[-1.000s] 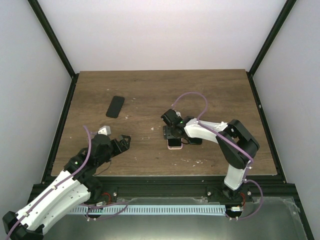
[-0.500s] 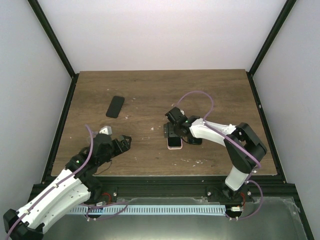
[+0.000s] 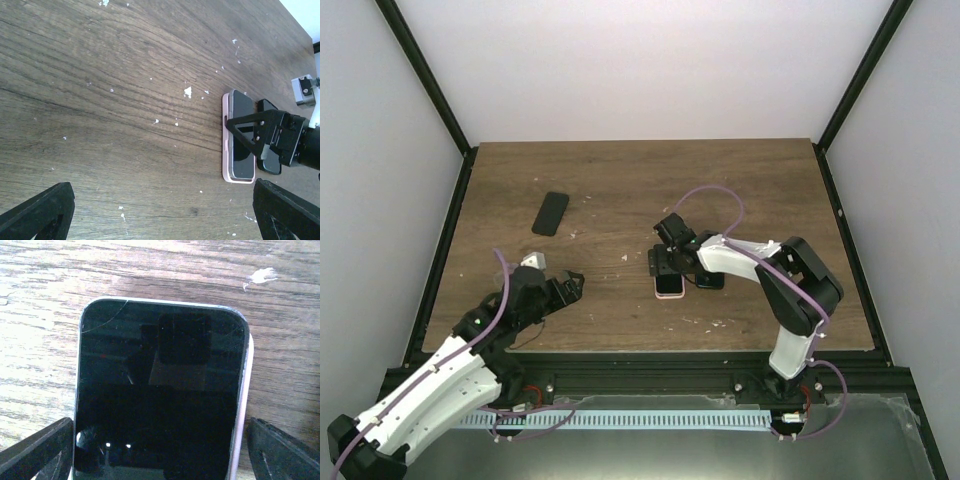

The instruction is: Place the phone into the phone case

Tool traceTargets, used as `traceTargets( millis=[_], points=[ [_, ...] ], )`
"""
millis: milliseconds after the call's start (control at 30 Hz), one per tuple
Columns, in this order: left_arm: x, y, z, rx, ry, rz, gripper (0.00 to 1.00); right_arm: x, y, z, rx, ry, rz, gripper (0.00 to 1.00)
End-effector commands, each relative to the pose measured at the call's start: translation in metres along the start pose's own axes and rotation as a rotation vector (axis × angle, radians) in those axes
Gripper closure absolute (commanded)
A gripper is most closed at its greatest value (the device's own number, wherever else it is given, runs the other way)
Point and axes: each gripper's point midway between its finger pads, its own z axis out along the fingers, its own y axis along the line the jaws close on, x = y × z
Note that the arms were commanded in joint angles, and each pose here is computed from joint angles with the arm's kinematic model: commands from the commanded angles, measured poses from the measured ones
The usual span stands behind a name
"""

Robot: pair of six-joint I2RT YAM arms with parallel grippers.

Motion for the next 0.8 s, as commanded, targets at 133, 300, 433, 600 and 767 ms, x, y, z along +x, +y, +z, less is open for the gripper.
traceTargets(
  millis=[133,300,433,600,767],
  points=[
    [-0.003,-0.005,0.001,0.011,-0.005,0.005,0.01,0.014,0.003,0.001,-0.058,0.028,-0.019,0.2],
    [0.0,-0.005,0.005,0.009,0.012,0.001,0.02,0.034,0.016,-0.003,-0.078,0.059,-0.02,0.23],
    [0.007,-0.009,0.012,0.03,0.053,-0.003,0.04,0.053,0.037,-0.006,-0.114,0.093,-0.021,0.24],
    [0.024,-0.012,0.028,0.047,0.156,-0.023,0.14,0.072,0.08,-0.016,-0.242,0.132,-0.014,0.21],
    [0.038,-0.019,0.041,0.078,0.238,-0.027,0.26,0.075,0.095,-0.032,-0.359,0.124,-0.031,0.11]
  ],
)
